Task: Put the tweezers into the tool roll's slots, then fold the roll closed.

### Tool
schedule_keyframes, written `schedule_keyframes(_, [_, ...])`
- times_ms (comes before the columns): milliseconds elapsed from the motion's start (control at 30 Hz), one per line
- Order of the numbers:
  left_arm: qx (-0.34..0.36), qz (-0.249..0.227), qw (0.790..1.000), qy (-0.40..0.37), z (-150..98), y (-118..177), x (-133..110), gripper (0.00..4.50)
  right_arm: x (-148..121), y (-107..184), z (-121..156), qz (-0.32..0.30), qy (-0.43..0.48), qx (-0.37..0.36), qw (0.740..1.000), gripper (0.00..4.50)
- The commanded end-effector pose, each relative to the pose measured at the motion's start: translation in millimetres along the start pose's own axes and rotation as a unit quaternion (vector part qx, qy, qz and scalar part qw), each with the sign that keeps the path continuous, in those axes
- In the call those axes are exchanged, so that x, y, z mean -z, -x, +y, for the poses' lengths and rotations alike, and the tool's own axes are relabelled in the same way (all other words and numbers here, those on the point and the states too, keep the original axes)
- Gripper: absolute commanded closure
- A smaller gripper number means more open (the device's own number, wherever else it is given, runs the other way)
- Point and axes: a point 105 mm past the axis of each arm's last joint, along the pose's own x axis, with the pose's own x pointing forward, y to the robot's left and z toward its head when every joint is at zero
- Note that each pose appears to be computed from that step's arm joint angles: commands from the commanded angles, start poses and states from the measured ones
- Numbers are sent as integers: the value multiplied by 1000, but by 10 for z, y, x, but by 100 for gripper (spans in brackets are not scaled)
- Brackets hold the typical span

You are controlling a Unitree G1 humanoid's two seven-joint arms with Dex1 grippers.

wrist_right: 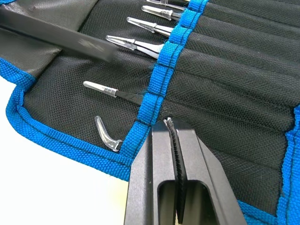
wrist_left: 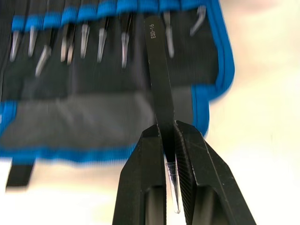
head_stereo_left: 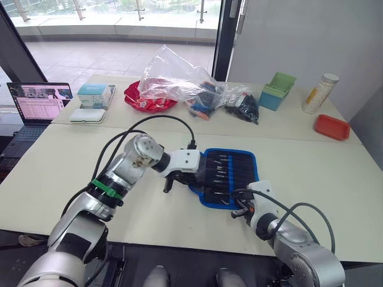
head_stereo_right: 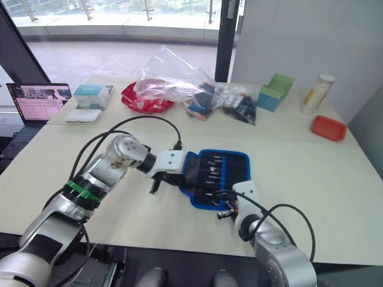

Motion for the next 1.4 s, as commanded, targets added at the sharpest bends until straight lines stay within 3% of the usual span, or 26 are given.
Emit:
schedule_keyframes(33, [-4,13,1000,-18,61,27,-117,448,384,-1,8,85,-20,0,996,450])
schedule_keyframes(433, [12,72,997,-30,63,-12,-19,448,391,27,18,83,-27,6,996,450])
schedule_keyframes(1400, [16,72,996,-47,120,-230,-163,448,408,20,78,81,-34,5,996,450])
